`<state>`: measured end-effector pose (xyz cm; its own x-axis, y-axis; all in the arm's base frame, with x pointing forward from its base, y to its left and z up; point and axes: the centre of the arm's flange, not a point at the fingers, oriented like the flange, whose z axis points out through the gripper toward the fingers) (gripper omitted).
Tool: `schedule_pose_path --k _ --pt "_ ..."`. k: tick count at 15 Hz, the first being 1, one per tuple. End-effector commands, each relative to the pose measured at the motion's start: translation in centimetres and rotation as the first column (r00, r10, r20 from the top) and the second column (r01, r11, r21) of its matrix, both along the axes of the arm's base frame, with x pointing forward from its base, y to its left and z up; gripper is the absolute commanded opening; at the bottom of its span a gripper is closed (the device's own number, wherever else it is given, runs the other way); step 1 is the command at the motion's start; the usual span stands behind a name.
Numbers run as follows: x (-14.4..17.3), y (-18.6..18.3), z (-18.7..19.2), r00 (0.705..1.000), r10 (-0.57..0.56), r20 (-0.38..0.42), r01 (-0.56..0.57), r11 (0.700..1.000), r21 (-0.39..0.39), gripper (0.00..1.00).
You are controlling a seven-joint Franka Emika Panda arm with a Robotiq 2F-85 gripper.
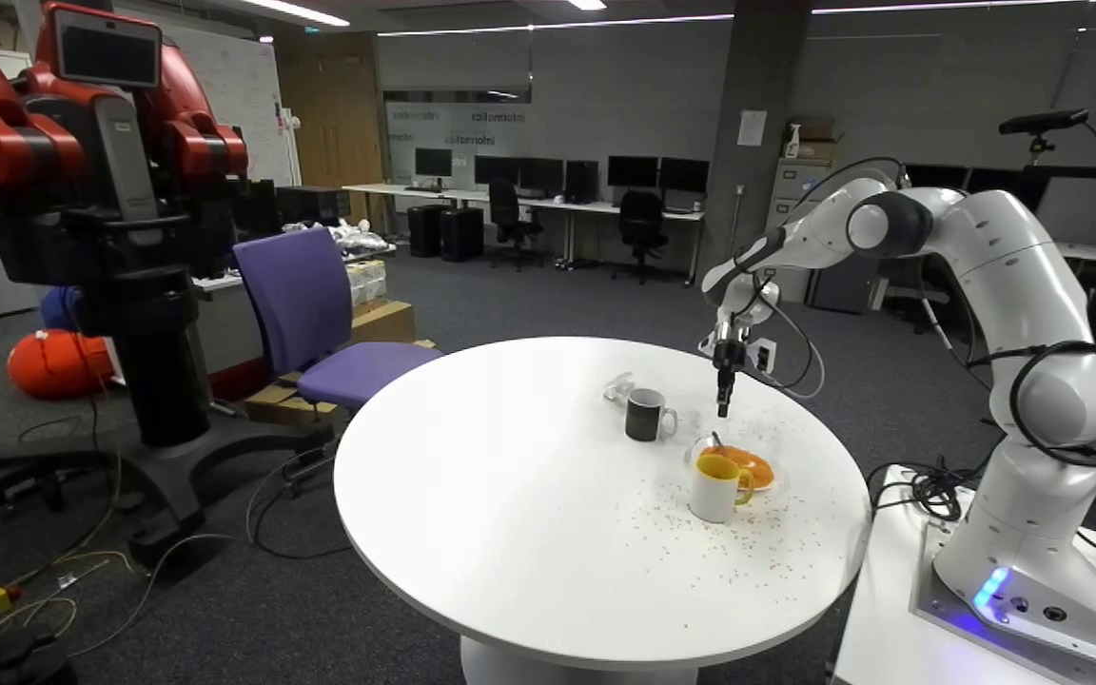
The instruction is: Use the spoon to scoop up the contents in the container
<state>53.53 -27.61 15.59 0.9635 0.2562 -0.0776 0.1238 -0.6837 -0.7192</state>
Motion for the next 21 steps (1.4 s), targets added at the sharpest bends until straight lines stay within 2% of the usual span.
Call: schedule_pose_path --k 1,5,10,15,21 --pt "0.4 -0.3 -0.5 1.000 -0.004 -0.023 0.005 0.998 0.061 1.00" --pt "0.5 -1.2 -1.1 0.998 0.005 -0.069 0.006 0.987 0.162 1.00" --pt "0.9 -2.5 -1.3 0.997 -0.003 -0.079 0.020 0.977 0.213 1.00" --pt "1.7 -2.0 -2.9 0.998 -0.036 -0.058 0.047 0.980 0.192 1.00" --pt "2.1 -0.7 -4.3 0.999 -0.023 -0.045 0.030 0.986 0.164 1.00"
